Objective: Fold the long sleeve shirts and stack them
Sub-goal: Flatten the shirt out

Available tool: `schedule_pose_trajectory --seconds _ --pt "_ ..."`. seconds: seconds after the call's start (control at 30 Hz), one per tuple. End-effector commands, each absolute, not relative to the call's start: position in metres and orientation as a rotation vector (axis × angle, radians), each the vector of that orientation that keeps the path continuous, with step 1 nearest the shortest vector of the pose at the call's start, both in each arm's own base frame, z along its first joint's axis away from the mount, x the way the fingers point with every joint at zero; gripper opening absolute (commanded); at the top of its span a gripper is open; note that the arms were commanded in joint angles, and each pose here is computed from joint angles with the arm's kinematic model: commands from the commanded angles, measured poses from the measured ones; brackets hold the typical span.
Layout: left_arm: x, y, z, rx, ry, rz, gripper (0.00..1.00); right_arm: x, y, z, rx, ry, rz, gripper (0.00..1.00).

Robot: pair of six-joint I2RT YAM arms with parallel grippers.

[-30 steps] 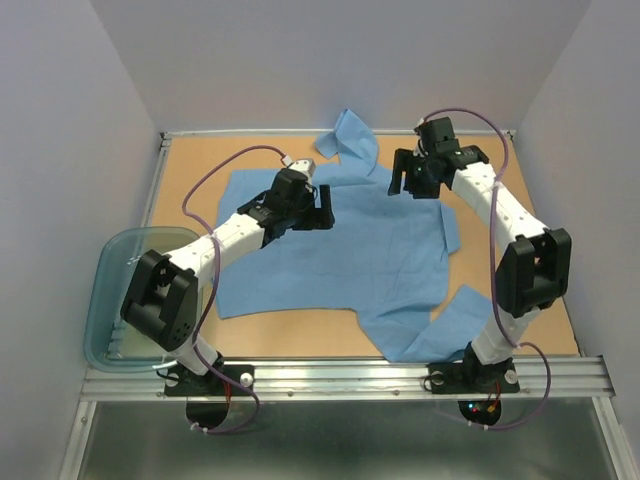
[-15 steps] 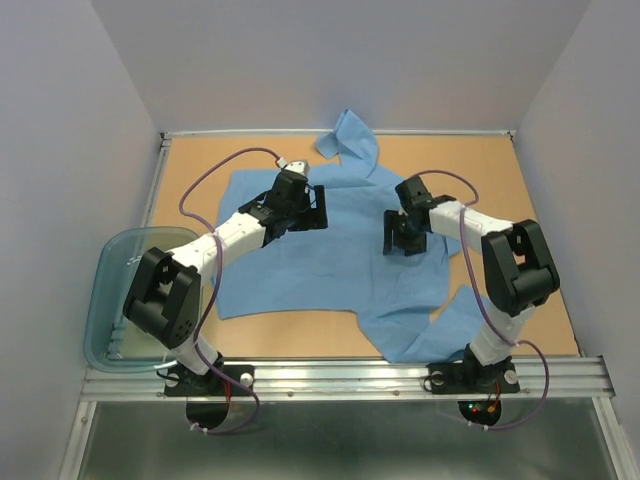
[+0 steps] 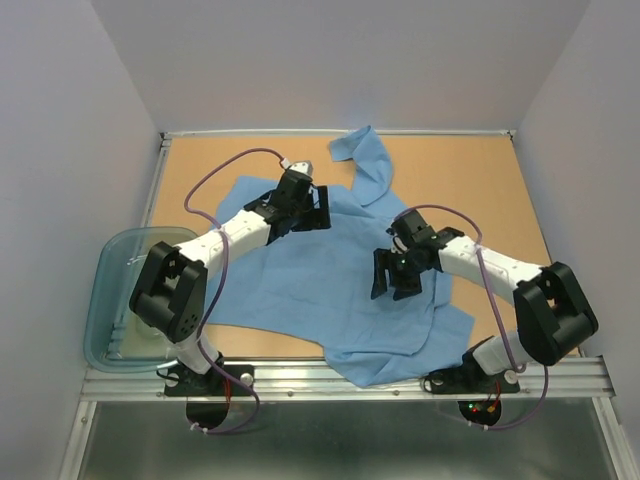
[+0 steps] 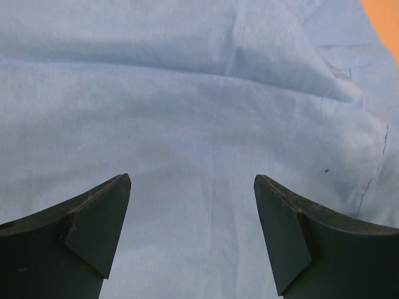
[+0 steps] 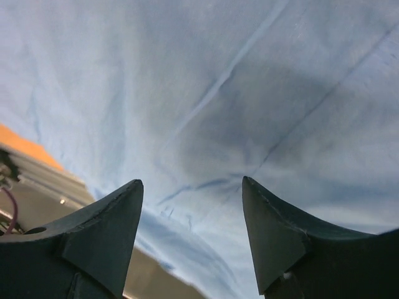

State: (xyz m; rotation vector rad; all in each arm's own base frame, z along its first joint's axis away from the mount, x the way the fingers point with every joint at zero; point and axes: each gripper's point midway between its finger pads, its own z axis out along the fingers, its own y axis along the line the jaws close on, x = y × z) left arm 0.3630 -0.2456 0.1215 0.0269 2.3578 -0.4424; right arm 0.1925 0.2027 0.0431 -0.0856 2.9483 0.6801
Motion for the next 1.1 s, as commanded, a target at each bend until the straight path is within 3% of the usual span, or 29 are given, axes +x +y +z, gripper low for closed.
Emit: schedule_pose_trajectory --seconds 0.0,0.23,0.3,0.57,0.8,1.07 --pt "0.357 -0.262 0.112 0.058 2.389 -0.479 0.92 0.226 0.214 0.116 -0.159 2.763 0.704 0.7" --pt "0.325 -0.247 0.067 0.05 2.507 -0.446 0.92 0.371 0.141 0.218 0.094 2.432 0.412 0.66" --pt "0.313 -0.247 0.059 0.071 2.544 -0.472 0.92 0.409 0.126 0.229 0.12 2.377 0.323 0.59" --pt "0.296 -0.24 0.049 0.139 2.616 -0.451 0.92 0.507 0.106 0.18 0.06 2.329 0.161 0.45" --pt "0.287 -0.235 0.041 0.153 2.658 -0.444 0.92 0.535 0.12 0.127 -0.092 2.392 0.19 0.43" --pt "0.275 -0.235 0.037 0.179 2.693 -0.473 0.92 0.533 0.129 0.085 -0.147 2.442 0.227 0.55"
